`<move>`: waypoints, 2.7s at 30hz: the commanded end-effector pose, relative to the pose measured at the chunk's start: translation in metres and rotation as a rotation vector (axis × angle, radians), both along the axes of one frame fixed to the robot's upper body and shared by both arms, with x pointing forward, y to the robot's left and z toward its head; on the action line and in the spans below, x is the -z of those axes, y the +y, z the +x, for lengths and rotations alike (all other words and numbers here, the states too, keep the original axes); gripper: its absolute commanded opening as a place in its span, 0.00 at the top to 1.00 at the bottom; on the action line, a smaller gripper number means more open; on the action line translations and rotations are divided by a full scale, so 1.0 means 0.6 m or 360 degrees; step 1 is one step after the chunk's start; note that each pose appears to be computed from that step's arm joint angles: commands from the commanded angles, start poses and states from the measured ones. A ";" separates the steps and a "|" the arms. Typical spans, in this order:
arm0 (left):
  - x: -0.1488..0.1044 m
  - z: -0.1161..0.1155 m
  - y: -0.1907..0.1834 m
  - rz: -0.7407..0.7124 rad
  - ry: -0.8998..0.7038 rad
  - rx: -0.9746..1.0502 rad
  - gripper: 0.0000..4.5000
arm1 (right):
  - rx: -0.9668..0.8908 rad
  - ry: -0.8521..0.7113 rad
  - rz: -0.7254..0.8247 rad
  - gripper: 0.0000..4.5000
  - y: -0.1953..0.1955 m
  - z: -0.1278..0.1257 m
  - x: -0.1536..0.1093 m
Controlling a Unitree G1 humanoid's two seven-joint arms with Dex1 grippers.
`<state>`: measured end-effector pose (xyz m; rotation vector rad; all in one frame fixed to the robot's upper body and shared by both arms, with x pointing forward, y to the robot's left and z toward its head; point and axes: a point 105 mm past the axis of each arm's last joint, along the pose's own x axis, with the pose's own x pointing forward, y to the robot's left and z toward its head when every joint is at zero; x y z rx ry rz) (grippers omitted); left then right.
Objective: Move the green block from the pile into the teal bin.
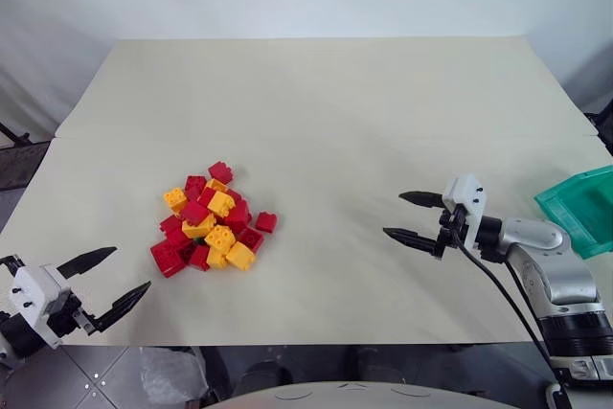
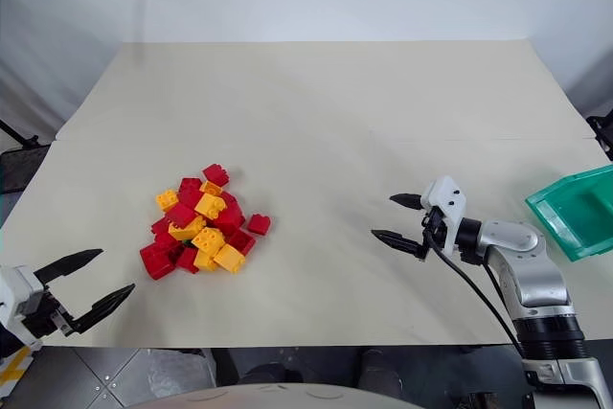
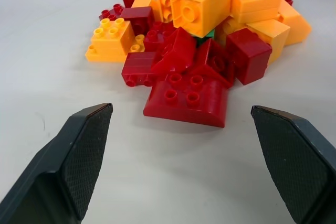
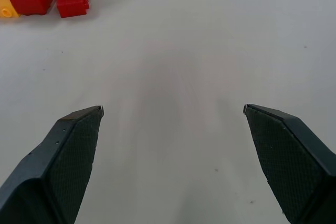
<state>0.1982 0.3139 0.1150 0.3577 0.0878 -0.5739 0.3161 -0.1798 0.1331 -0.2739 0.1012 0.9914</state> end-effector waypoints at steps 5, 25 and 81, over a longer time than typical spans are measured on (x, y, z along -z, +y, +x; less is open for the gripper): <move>-0.036 0.012 -0.007 -0.0016 -0.0118 -0.0065 0.00 | 0.0037 -0.0094 0.0014 0.00 -0.005 0.007 -0.021; -0.058 -0.069 0.008 -0.0195 -0.0019 -0.0006 0.40 | -0.0438 -0.0058 0.0262 0.00 0.109 -0.026 -0.077; 0.004 0.137 -0.131 0.0069 0.0201 0.0787 1.00 | -0.0518 -0.0055 0.0294 0.00 0.145 -0.024 -0.066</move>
